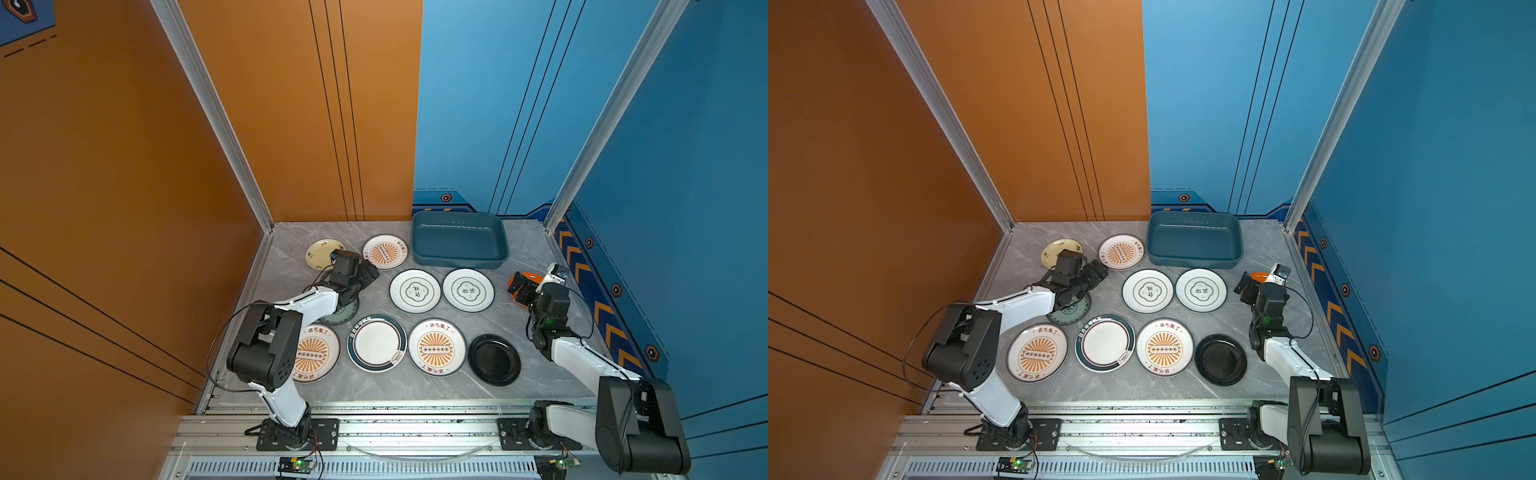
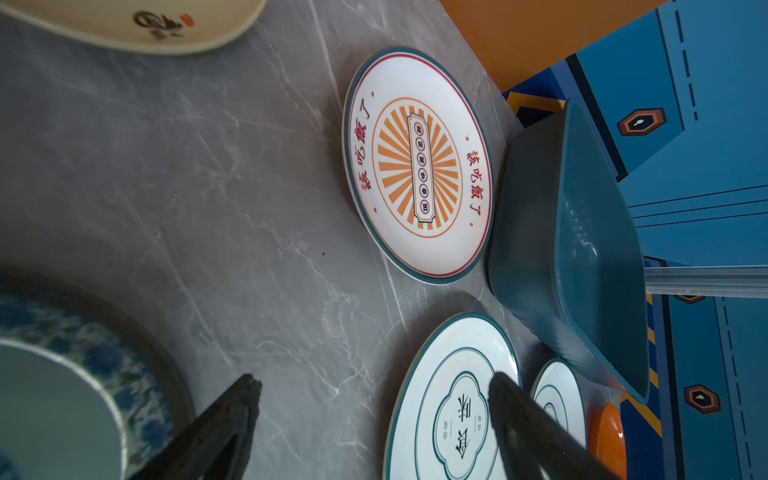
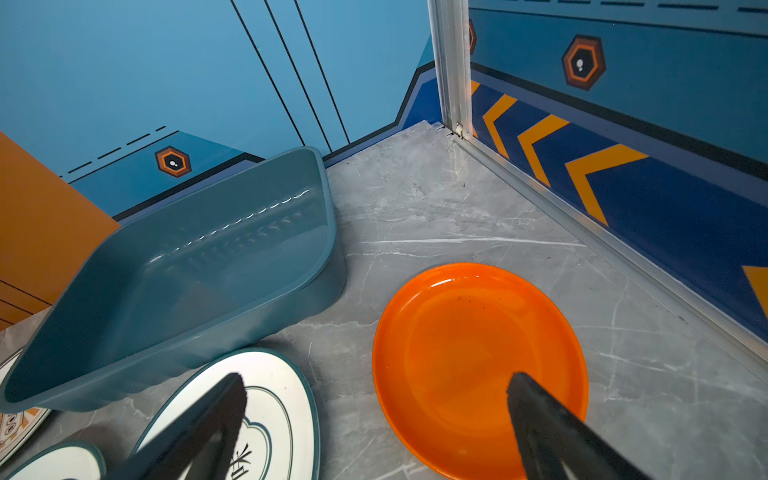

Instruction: Place the plates into the plastic bin on the countertop

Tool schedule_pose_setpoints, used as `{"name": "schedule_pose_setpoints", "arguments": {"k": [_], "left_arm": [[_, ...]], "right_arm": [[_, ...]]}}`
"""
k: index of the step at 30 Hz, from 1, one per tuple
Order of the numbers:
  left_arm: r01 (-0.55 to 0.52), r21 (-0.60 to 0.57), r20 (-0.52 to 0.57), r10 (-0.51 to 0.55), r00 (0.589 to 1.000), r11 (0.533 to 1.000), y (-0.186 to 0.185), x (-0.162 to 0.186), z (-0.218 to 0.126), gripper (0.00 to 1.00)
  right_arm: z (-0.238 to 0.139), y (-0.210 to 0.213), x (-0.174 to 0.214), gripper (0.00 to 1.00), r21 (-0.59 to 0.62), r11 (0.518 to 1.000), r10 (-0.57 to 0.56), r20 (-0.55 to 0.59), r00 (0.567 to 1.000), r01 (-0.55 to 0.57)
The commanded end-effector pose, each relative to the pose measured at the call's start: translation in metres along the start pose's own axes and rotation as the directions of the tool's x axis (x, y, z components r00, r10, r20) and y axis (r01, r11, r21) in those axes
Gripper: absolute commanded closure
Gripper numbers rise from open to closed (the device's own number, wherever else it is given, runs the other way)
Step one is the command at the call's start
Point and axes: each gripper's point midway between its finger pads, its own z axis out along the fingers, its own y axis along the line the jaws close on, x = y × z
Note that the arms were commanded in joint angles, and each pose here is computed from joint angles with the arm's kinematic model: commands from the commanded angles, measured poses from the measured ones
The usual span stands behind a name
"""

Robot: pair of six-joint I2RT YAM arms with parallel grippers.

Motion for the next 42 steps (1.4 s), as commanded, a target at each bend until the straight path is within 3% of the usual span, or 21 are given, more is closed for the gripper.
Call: {"name": "schedule_pose_setpoints", "arguments": {"k": [1,16,24,35,42], "left_arm": [[0.049,0.026,-0.023,-0.048,0.999,0.998,-0.009,0.002,0.015,0.20],[0.075,-0.055,-0.007,-0.076,0.997,0.996,0.007,-0.011,0.057,0.38],[0.073,-0.052,0.010,-0.072,0.997,0.996,0.004,-0.025,0.074,0.40],[0.097,-0.073,0.008,-0.097,0.995,0.993,0.021,-0.030,0.100,0.56],[0.104,-0.103,0.008,-0.104,0.995,0.989,0.037,-0.028,0.112,0.58]], "right_arm": [[0.003,-0.007,0.005,0.00,0.026,0.999,0.020,-0.028,0.999,-0.020],[0.022,-0.013,0.017,0.00,0.077,0.997,0.044,-0.153,0.987,-0.032],[0.020,-0.013,0.015,0.00,0.070,0.997,0.050,-0.140,0.989,-0.040],[0.018,-0.021,0.015,0.00,0.088,0.994,0.080,-0.129,0.988,-0.069],[0.019,-0.024,0.015,0.00,0.093,0.993,0.089,-0.129,0.988,-0.078]]}}
